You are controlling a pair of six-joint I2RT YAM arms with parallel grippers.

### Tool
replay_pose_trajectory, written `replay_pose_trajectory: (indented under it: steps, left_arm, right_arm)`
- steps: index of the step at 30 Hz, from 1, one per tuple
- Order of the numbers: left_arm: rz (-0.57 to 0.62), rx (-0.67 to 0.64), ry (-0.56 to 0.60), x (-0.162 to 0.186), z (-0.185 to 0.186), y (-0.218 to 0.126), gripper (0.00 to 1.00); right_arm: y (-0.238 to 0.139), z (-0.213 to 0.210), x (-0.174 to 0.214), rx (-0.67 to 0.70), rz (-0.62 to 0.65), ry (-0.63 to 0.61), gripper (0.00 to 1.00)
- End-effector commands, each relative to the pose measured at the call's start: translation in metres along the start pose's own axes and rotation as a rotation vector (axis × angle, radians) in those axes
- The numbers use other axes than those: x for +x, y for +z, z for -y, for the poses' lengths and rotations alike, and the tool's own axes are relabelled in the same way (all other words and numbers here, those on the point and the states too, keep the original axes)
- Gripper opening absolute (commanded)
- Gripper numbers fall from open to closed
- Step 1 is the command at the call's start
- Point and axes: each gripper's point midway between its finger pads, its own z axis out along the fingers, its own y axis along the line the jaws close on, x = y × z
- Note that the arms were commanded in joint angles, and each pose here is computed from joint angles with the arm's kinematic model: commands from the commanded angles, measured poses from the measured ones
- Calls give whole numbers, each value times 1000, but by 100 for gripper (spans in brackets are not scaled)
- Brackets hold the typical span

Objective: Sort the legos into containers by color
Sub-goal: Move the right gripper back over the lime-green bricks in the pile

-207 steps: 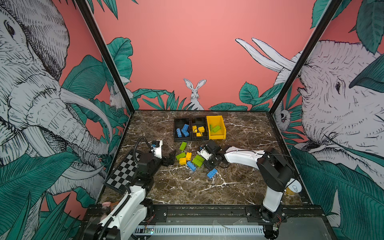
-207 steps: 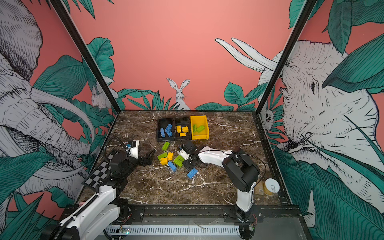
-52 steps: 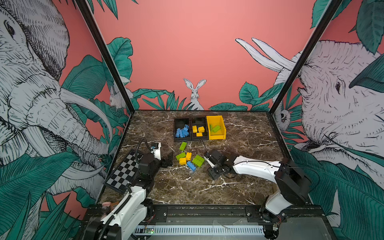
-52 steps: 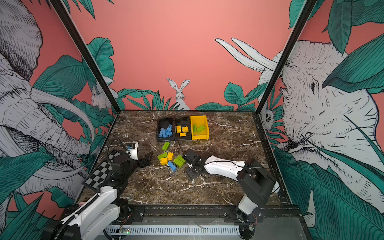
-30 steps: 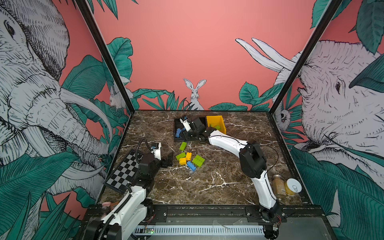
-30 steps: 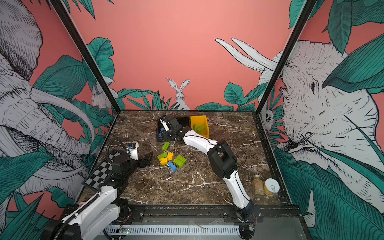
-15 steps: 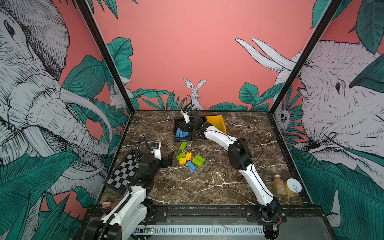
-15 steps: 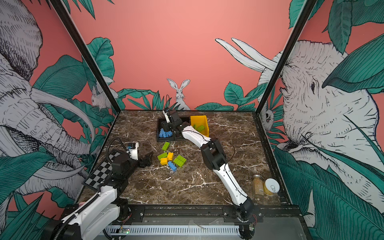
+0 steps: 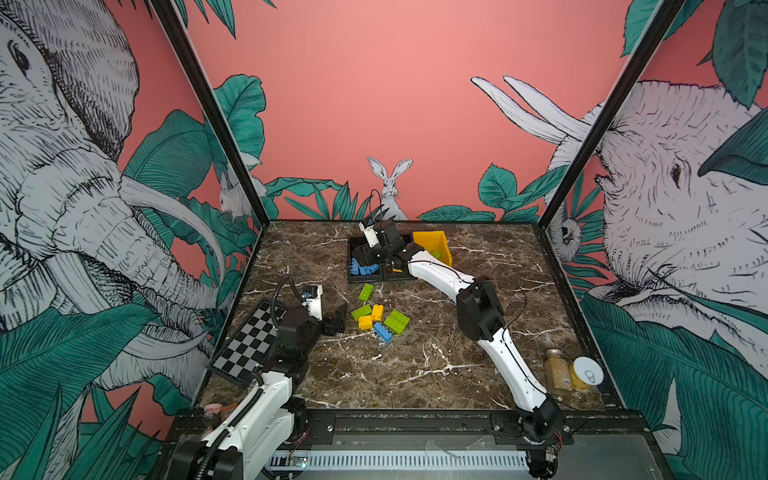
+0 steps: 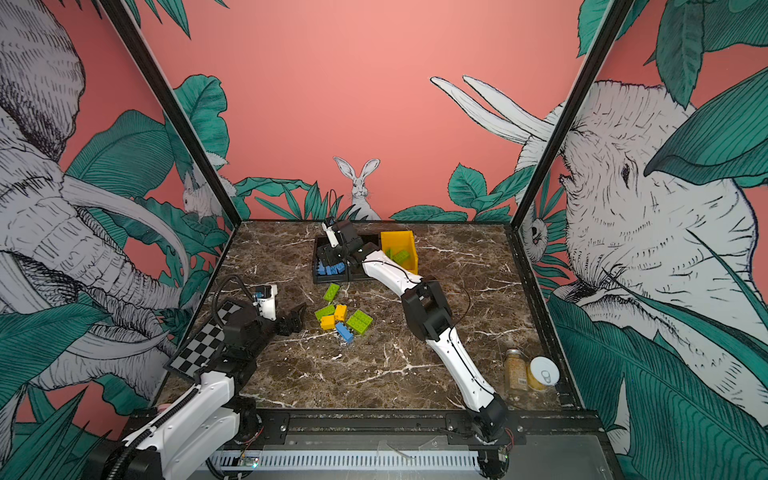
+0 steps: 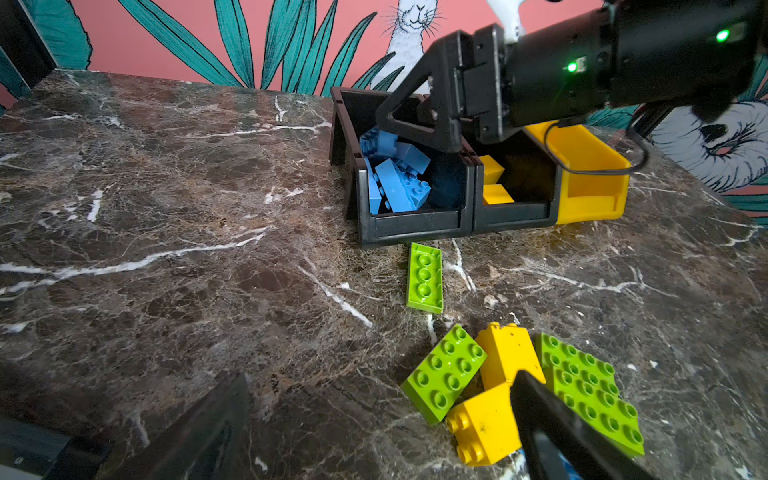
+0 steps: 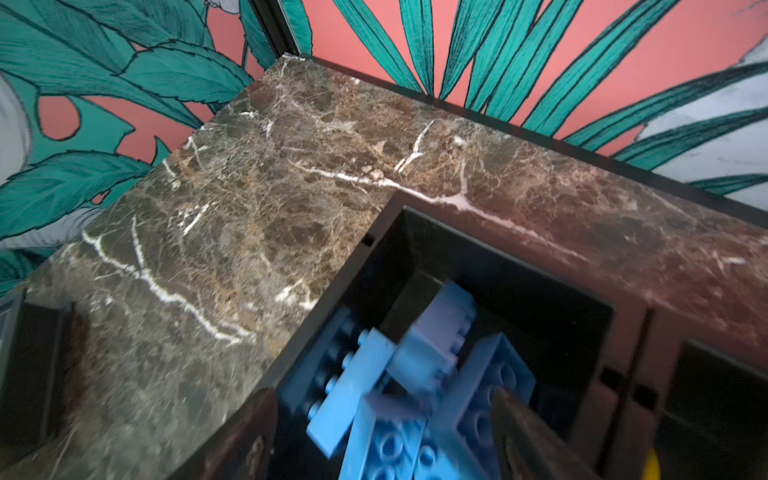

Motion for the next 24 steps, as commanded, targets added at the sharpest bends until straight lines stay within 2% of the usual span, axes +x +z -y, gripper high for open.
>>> replay_pose_trajectory:
  steps: [1, 6, 10, 13, 17, 24]
  left_arm:
    - [42, 14, 3, -13, 4, -2, 99]
    - [42, 18, 3, -13, 5, -2, 99]
    - [38, 7, 6, -13, 3, -2, 99]
    - [36, 11, 4, -12, 4, -1, 99]
    - [35, 1, 8, -12, 2, -1, 99]
    - [30, 2, 9, -11, 2, 0, 99]
  right_arm:
    - [-67, -26, -54, -38, 108, -39, 79]
    - [-121, -27, -15, -25, 8, -15, 67]
    - [-148, -28, 49, -14, -193, 80, 59]
    - [-163, -37, 85, 2, -283, 93, 55]
    - [-166, -48, 112, 9, -316, 87, 54]
    - [-136, -67, 134, -23, -390, 63, 59]
